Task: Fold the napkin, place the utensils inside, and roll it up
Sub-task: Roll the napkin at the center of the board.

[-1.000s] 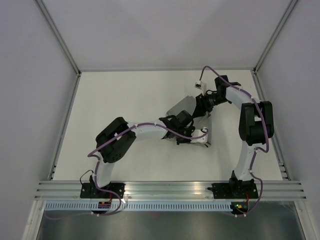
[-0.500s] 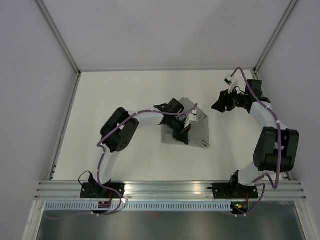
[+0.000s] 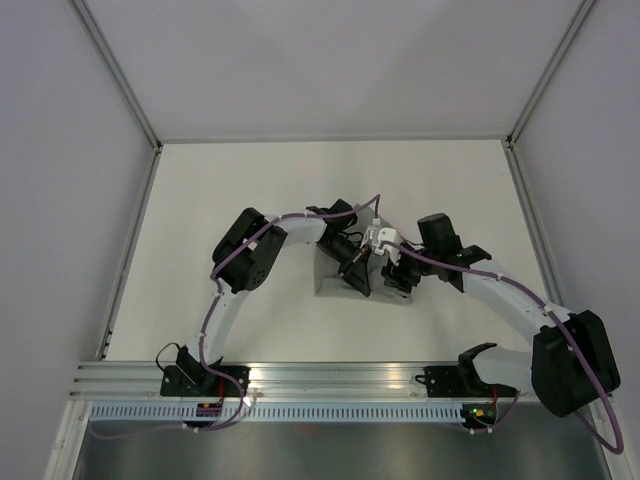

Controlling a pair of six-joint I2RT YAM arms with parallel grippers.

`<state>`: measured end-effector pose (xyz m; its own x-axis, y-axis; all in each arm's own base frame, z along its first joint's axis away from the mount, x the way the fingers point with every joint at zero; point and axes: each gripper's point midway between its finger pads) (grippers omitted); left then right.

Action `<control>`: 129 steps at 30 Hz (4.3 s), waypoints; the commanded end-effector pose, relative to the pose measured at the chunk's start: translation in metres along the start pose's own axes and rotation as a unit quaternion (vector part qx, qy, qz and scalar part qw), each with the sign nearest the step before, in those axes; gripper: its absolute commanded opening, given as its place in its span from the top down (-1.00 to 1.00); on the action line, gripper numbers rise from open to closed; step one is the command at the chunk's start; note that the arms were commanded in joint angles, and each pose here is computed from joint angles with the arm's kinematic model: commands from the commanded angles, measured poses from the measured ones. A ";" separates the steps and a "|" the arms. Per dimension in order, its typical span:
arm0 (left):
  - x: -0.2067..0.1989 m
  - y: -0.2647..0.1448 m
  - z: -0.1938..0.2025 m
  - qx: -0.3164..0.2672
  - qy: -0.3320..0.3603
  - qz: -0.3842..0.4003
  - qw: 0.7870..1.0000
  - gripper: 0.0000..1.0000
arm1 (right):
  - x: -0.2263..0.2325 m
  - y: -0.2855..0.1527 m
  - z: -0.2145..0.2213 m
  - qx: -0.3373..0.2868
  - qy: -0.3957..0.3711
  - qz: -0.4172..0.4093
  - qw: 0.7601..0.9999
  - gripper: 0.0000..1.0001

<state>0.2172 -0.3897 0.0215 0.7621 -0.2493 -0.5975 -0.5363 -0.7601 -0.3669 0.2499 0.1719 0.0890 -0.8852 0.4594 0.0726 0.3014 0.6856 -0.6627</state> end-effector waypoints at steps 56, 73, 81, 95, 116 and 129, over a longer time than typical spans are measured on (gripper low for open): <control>-0.104 -0.315 -0.150 -0.376 0.076 -0.630 0.675 0.25 | 0.053 0.066 0.055 0.195 -0.043 -0.155 0.967 0.90; -0.190 -0.312 -0.152 -0.365 0.171 -0.643 0.651 -0.99 | 0.032 0.098 0.052 0.249 0.034 -0.212 0.945 0.95; -0.153 -0.223 -0.118 -0.235 0.204 -0.647 0.696 -0.86 | 0.002 0.099 0.059 0.272 0.090 -0.233 0.929 0.95; -0.062 -0.090 -0.045 0.047 0.294 -0.612 0.732 -0.54 | -0.014 0.110 0.069 0.311 0.117 -0.243 0.911 0.95; -0.007 -0.038 -0.020 0.152 0.377 -0.560 0.722 -0.53 | -0.018 0.111 0.077 0.337 0.150 -0.265 0.891 0.94; 0.010 -0.026 0.014 0.151 0.304 -0.538 0.771 0.13 | -0.013 0.110 0.063 0.312 0.159 -0.282 0.893 0.90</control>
<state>0.2385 -0.3590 0.0272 0.7534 0.1002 0.6499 0.5806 -0.5653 -0.5859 0.2431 0.2258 0.0137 -0.5089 0.3562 0.7837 -0.5735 0.5387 -0.6172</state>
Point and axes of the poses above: each gripper's point midway between its finger pads, its own y axis out along the fingers, its own x axis along the line the jaws close on, z = x × y, and after that the axes turned 13 degrees about y, right-handed
